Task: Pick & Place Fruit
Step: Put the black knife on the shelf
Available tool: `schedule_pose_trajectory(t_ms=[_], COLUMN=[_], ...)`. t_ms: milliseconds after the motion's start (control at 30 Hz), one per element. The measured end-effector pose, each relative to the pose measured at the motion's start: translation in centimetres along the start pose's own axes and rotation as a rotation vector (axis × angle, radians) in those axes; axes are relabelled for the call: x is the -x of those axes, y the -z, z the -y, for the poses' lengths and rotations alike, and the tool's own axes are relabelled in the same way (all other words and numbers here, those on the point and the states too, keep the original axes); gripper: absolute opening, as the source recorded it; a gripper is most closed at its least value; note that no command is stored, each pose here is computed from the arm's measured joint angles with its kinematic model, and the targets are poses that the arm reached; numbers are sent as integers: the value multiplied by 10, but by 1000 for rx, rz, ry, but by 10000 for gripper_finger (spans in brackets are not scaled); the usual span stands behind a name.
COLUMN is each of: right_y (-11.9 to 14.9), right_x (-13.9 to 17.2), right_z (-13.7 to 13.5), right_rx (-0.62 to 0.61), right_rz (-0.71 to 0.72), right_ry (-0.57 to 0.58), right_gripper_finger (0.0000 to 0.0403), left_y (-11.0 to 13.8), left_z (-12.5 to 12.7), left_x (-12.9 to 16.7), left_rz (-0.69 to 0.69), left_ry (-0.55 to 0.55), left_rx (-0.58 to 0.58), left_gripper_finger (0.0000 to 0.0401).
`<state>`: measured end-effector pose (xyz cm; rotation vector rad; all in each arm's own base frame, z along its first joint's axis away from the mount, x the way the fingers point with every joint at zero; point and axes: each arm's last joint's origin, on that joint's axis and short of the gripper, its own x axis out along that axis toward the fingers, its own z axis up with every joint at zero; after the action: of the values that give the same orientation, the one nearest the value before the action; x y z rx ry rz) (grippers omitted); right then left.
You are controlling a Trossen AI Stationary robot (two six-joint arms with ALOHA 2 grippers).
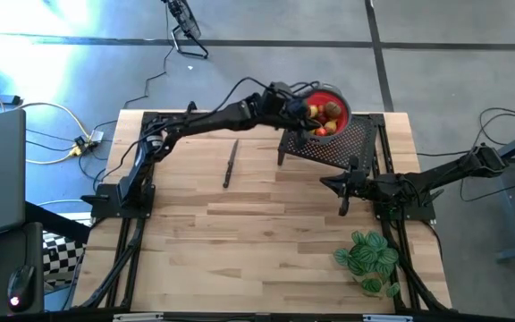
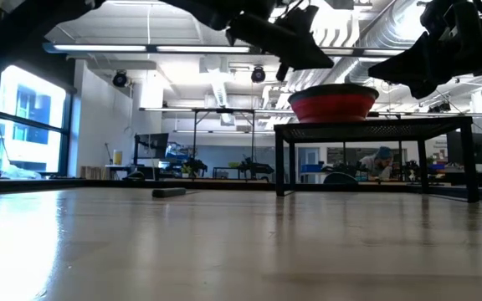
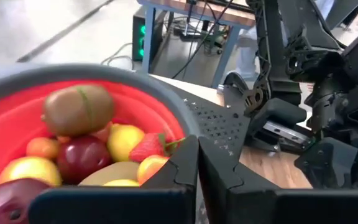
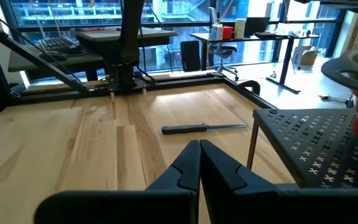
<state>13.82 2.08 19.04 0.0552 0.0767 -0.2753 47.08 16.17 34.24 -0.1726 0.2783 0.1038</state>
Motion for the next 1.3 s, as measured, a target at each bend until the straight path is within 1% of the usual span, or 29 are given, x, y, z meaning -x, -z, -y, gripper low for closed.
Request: schedule_pose_trajectory(t_ms=[100,233,300,367,400,467,567,667,733,767,833,933,1033,1167,1300], right_y=[0,0,2,4,5,6,6,6,6,6,6,6,6,6,6], right_x=[0,0,0,0,0,0,0,0,0,0,0,0,0,0,0], right_z=[0,0,0,0,1,1,1,1,1,2,2,2,2,2,2], right_rx=[18,14,20,30,36,40,42,43,43,44,45,51,53,45,42], right_rz=[0,-2,-18,-39,-49,-55,-57,-56,-53,-53,-52,-52,-52,-51,-51], right_ry=[0,0,1,3,4,4,5,11,30,38,45,54,58,58,59], right_gripper_finger=[2,2,2,2,2,2,2,2,2,2,2,2,2,2,2], left_y=[1,-4,-13,-23,-28,-34,-40,-36,-24,-19,-3,13,19,21,28], left_z=[14,31,40,51,54,59,63,74,83,87,92,96,97,96,95], left_x=[-3,2,12,23,31,49,68,70,67,63,55,45,41,42,40], left_rz=[4,0,16,37,33,-5,-27,-3,-25,-14,-39,-28,11,11,11], left_ry=[-19,4,54,120,131,131,106,124,128,121,112,119,125,123,123], left_rx=[-24,-52,-70,-121,-137,-143,-156,-185,-197,-204,-205,-206,-211,-201,-224], left_gripper_finger=[11,3,1,1,1,1,1,0,0,0,0,0,0,0,0])
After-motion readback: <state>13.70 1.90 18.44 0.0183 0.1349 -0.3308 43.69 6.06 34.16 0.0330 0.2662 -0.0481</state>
